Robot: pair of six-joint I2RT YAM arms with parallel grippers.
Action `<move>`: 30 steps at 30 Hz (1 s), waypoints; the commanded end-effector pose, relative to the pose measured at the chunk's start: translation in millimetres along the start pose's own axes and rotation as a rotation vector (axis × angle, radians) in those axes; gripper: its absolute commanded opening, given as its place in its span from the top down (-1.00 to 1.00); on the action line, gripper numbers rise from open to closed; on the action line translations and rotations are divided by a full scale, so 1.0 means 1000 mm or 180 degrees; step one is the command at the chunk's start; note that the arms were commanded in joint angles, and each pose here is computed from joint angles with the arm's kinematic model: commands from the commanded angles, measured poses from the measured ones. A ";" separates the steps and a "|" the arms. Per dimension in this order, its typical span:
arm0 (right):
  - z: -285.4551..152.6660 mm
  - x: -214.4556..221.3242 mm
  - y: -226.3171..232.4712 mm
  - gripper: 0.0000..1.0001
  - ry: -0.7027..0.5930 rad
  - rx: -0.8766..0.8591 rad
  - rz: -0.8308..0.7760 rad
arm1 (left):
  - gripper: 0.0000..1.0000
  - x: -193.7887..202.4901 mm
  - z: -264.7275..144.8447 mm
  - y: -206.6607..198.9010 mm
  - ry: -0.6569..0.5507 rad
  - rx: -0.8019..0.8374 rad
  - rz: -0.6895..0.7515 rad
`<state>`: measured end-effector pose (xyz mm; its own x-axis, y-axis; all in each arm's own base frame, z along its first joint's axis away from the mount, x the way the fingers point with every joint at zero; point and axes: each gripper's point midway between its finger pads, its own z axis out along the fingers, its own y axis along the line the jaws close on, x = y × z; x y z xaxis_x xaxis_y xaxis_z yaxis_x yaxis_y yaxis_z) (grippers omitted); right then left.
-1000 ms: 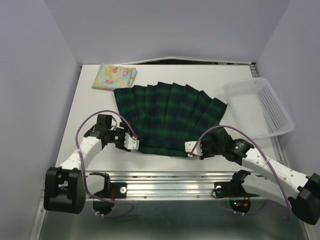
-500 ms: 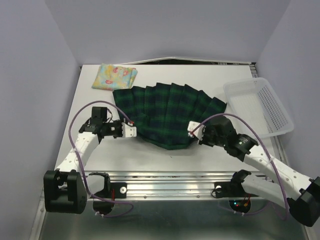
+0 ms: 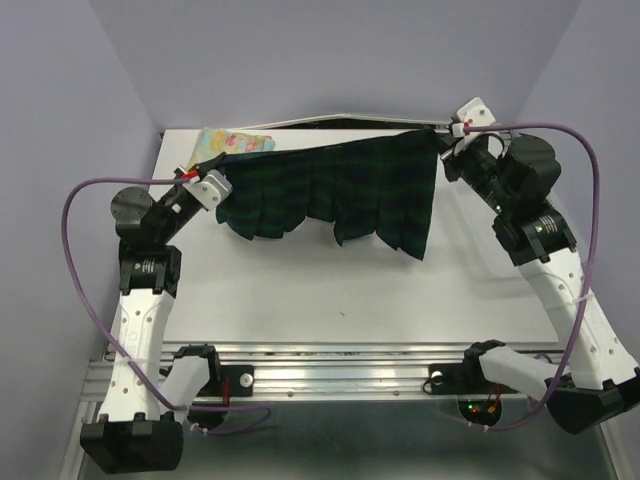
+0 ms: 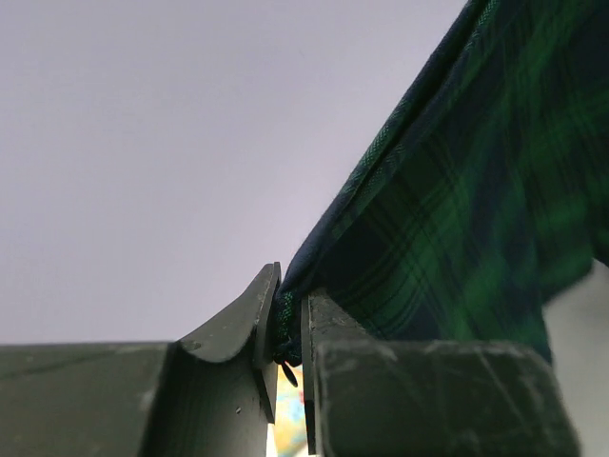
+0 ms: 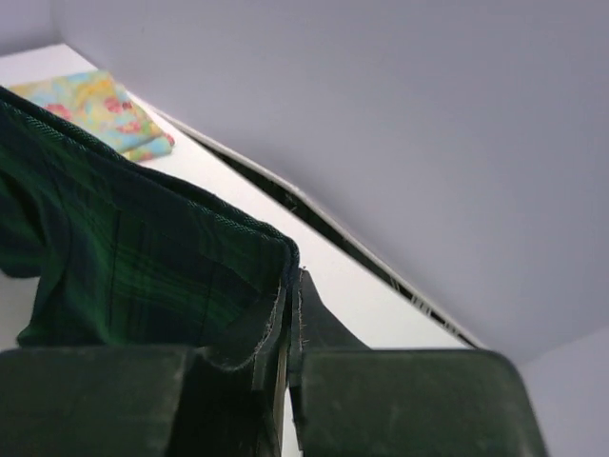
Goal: Fold and stack the skirts
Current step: Flatten the skirt out
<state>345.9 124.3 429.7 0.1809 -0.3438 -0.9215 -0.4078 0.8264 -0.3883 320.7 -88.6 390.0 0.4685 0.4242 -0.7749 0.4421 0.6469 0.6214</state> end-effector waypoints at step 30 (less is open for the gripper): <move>0.171 -0.050 -0.161 0.99 -0.0931 0.1011 -0.0835 | 1.00 -0.042 0.164 0.206 -0.0857 -0.1382 0.0624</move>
<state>589.1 119.2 501.1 0.4176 -0.3919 -0.8197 -0.1511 0.8597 -0.4880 566.2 -100.5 493.0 0.5678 0.3739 -0.7334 0.1896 0.8075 0.5585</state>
